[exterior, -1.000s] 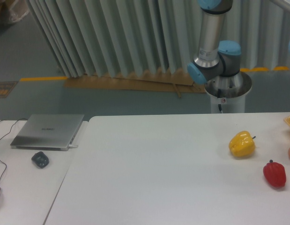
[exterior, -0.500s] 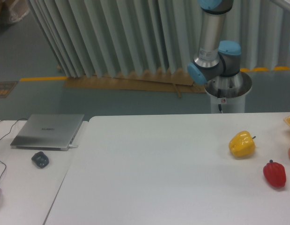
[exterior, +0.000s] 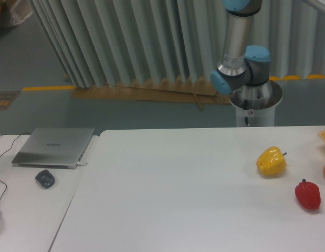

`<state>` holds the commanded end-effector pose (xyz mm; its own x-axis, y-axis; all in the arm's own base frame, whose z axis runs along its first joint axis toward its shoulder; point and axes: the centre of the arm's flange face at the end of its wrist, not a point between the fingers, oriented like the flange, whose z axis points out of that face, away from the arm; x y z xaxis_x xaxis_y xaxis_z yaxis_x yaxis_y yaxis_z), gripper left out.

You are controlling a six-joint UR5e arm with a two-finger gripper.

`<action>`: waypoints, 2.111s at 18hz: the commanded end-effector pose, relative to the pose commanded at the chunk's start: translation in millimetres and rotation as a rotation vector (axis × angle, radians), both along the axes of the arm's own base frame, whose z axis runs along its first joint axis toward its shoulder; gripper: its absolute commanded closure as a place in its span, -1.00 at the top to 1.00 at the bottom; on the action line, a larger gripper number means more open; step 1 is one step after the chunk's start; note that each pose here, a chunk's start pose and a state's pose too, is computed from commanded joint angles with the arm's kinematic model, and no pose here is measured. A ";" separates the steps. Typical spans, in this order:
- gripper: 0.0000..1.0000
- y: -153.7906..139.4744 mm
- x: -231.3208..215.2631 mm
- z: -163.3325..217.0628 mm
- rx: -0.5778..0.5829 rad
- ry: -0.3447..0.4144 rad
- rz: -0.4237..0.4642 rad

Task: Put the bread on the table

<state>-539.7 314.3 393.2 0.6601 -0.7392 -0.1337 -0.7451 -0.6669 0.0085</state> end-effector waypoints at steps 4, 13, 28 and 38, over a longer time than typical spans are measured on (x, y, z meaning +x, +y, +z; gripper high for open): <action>1.00 -8.0 -13.6 -5.7 -0.010 0.052 0.008; 1.00 -45.8 -53.2 -25.3 -0.028 0.051 0.118; 1.00 -45.3 -53.7 -32.9 -0.025 0.041 0.203; 1.00 -64.1 -39.4 -49.8 -0.072 0.011 -0.070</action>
